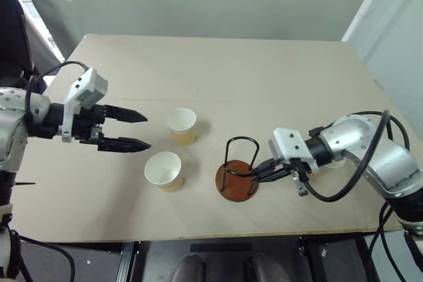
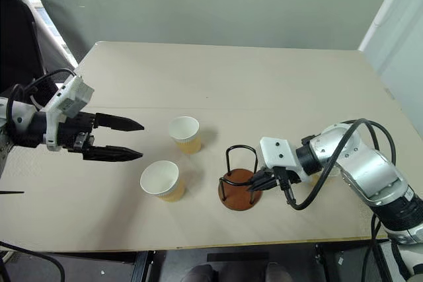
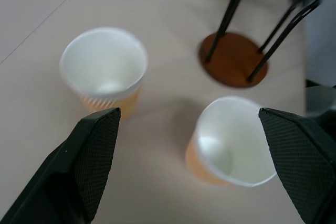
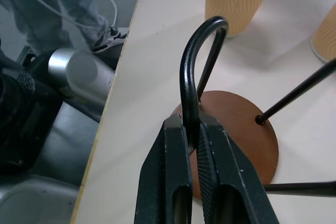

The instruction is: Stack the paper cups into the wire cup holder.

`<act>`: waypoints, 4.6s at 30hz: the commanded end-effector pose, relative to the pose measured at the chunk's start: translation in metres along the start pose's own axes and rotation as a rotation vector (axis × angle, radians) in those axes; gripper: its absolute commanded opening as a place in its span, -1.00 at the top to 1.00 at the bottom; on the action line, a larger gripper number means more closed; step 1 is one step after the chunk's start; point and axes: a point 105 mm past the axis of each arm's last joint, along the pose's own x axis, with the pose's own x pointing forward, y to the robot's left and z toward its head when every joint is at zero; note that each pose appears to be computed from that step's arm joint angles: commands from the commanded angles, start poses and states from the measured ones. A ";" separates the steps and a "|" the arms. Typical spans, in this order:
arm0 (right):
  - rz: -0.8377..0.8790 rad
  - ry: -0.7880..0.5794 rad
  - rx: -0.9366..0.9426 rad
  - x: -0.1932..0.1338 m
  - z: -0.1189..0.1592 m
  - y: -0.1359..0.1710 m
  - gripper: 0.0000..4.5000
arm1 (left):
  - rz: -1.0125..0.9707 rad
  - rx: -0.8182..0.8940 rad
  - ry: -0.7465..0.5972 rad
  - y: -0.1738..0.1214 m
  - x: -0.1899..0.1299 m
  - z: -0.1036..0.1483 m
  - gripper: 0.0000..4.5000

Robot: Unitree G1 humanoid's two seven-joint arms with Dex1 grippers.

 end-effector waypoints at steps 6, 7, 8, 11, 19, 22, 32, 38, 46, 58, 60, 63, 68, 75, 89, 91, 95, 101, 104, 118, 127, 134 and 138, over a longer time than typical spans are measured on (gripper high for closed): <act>0.007 0.028 -0.057 -0.005 -0.003 -0.007 0.99 | -0.138 0.100 0.039 -0.035 -0.004 0.023 -1.00; 0.009 0.028 -0.059 -0.005 -0.003 -0.007 0.99 | -0.146 0.103 0.052 -0.037 -0.003 0.022 -1.00; 0.011 0.027 -0.060 -0.005 -0.003 -0.008 0.99 | -0.149 0.104 0.058 -0.038 -0.003 0.021 -1.00; 0.022 0.022 -0.070 -0.005 -0.002 -0.007 0.99 | -0.143 0.109 0.076 -0.039 0.000 0.018 -1.00; 0.031 0.064 -0.052 -0.012 0.000 -0.009 0.68 | -0.159 0.109 0.057 -0.042 0.005 0.019 -1.00; 0.001 0.072 -0.066 -0.016 0.003 -0.013 0.21 | -0.168 0.112 0.048 -0.042 0.005 0.022 -1.00; -0.218 0.090 0.016 -0.110 0.036 -0.009 -0.26 | -0.201 0.131 0.044 -0.034 0.015 0.023 -1.00; -0.263 0.349 0.226 -0.142 -0.014 0.026 -0.26 | -0.242 0.139 0.031 -0.032 0.023 0.024 -1.00; -0.356 0.471 0.256 -0.145 -0.057 0.019 -0.26 | -0.266 0.145 0.028 -0.033 0.028 0.025 -1.00; -0.289 0.483 0.248 -0.124 -0.079 0.011 -0.26 | -0.237 0.129 0.034 -0.039 0.021 0.023 -1.00; -0.280 0.494 0.248 -0.122 -0.082 0.011 -0.26 | -0.232 0.128 0.035 -0.038 0.021 0.023 -1.00; -0.260 0.544 0.228 -0.111 -0.097 0.011 -0.26 | -0.222 0.125 0.039 -0.039 0.021 0.023 -1.00; -0.275 0.564 0.202 -0.112 -0.101 0.005 0.13 | -0.216 0.122 0.038 -0.039 0.020 0.022 -1.00; -0.243 0.500 0.158 -0.128 -0.063 0.008 0.98 | -0.209 0.124 0.038 -0.039 0.020 0.023 -1.00; -0.182 0.113 -0.317 -0.116 0.099 -0.027 0.98 | -0.211 0.125 0.031 -0.035 0.027 0.020 -1.00; -0.142 0.104 -0.329 -0.098 0.096 -0.032 0.98 | -0.216 0.123 0.029 -0.037 0.028 0.020 -1.00; -0.081 0.106 -0.328 -0.076 0.088 -0.032 0.98 | -0.215 0.111 0.035 -0.041 0.027 0.017 -1.00; 0.019 0.125 -0.305 -0.064 0.074 -0.018 0.98 | -0.202 0.098 0.041 -0.045 0.024 0.015 -1.00; 0.036 0.120 -0.300 -0.058 0.072 -0.015 0.98 | -0.198 0.095 0.042 -0.045 0.023 0.014 -1.00; 0.022 0.188 -0.274 -0.044 0.054 -0.017 0.60 | -0.190 0.099 0.051 -0.045 0.022 0.015 -1.00; -0.117 0.164 -0.177 -0.064 0.051 -0.024 -0.84 | -0.032 0.101 0.112 -0.013 0.009 0.014 -1.00; -0.259 -0.075 0.177 -0.142 0.035 0.019 -0.98 | -0.032 0.075 0.264 -0.005 0.005 -0.003 -1.00; -0.294 -0.105 0.208 -0.143 0.039 0.033 -0.98 | -0.054 0.074 0.372 -0.003 0.010 -0.020 -1.00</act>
